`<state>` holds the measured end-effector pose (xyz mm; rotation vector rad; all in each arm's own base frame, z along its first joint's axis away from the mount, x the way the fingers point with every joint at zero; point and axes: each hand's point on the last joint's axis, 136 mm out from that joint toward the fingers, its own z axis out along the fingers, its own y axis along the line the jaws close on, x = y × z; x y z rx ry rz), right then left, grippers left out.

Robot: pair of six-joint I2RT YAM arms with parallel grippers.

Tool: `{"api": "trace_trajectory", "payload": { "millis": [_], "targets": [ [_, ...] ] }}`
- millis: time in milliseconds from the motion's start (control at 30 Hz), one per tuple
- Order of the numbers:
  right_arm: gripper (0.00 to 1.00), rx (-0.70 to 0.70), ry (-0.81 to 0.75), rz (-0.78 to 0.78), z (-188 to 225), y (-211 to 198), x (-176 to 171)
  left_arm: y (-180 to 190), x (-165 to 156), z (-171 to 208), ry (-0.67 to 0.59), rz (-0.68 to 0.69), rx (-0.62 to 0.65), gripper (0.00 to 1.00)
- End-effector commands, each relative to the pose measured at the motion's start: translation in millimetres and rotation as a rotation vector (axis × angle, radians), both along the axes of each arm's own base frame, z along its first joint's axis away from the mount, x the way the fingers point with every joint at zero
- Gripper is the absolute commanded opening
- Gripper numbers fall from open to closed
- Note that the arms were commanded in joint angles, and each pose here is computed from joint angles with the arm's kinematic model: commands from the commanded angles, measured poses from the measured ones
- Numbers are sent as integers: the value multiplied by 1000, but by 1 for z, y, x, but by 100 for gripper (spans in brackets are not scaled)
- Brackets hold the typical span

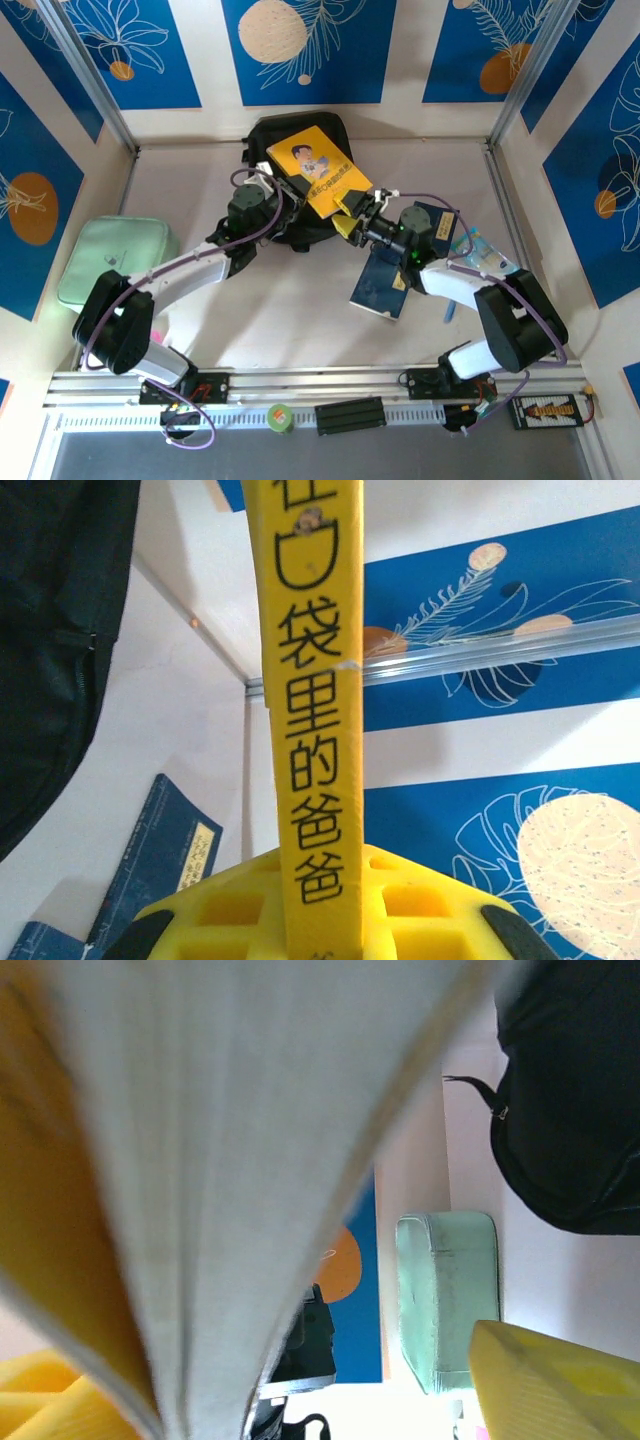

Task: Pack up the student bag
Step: Pass the book.

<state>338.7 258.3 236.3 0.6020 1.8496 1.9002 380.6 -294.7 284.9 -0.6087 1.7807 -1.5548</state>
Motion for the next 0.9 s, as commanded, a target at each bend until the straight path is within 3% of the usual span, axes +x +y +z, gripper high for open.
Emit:
{"api": "trace_trajectory", "payload": {
  "millis": [0, 267, 567, 733, 867],
  "targets": [
    [70, 60, -52, -85, 18, -1, 13, -1, -1, 28, -79, 13, -107, 0],
    [51, 86, -43, -95, 13, 4, 18, 1, -12, -5, -11, 2, -108, 0],
    [14, -6, 44, -93, -12, 1, 11, 14, -18, -21, 4, 38, -55, 1],
    [6, -115, 69, -98, -21, -9, 4, 29, -20, -43, 40, 50, 105, 51],
    [6, -241, 62, -133, -26, -33, -3, 68, -18, -79, 120, 71, 351, 69]
  ]
}}
